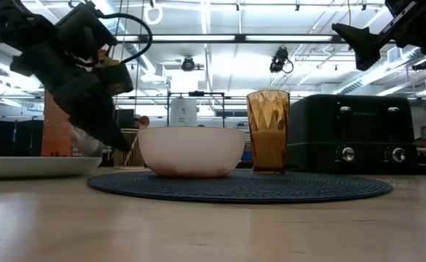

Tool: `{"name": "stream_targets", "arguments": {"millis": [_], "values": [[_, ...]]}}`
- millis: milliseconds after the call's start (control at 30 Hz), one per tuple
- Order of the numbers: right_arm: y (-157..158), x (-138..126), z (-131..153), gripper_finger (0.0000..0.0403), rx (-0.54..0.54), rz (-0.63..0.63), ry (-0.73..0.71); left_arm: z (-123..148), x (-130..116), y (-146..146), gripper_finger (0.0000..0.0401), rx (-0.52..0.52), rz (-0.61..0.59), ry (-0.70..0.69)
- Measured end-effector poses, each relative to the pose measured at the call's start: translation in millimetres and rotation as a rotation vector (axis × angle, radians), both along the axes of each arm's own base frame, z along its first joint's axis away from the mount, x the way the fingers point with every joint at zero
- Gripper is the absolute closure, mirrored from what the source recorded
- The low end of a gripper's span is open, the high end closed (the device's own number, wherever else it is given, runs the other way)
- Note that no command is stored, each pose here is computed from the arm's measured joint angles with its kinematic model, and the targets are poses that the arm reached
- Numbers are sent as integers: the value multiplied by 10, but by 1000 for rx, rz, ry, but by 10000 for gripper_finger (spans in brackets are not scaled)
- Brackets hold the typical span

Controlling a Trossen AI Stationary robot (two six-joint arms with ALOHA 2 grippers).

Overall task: Arrange a breakfast setting
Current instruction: Pour the cereal from the orange cereal box into the light orange bowl

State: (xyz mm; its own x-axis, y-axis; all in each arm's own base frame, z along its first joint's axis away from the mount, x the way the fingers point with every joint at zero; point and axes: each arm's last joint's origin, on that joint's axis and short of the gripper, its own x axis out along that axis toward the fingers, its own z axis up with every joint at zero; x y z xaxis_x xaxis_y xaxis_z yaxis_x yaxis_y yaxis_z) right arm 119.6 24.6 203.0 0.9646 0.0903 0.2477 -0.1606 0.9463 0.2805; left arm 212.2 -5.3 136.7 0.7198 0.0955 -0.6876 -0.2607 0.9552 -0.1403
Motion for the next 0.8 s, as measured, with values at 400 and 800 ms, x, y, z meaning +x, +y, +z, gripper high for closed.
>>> {"name": "stream_targets", "arguments": {"millis": [400, 800], "values": [[0, 0, 0, 25, 1, -1, 0, 578, 1, -38, 338, -82, -100, -241], [-1, -1, 5, 25, -23, -8, -7, 826, 265, -23, 338, 113, -125, -546]]}}
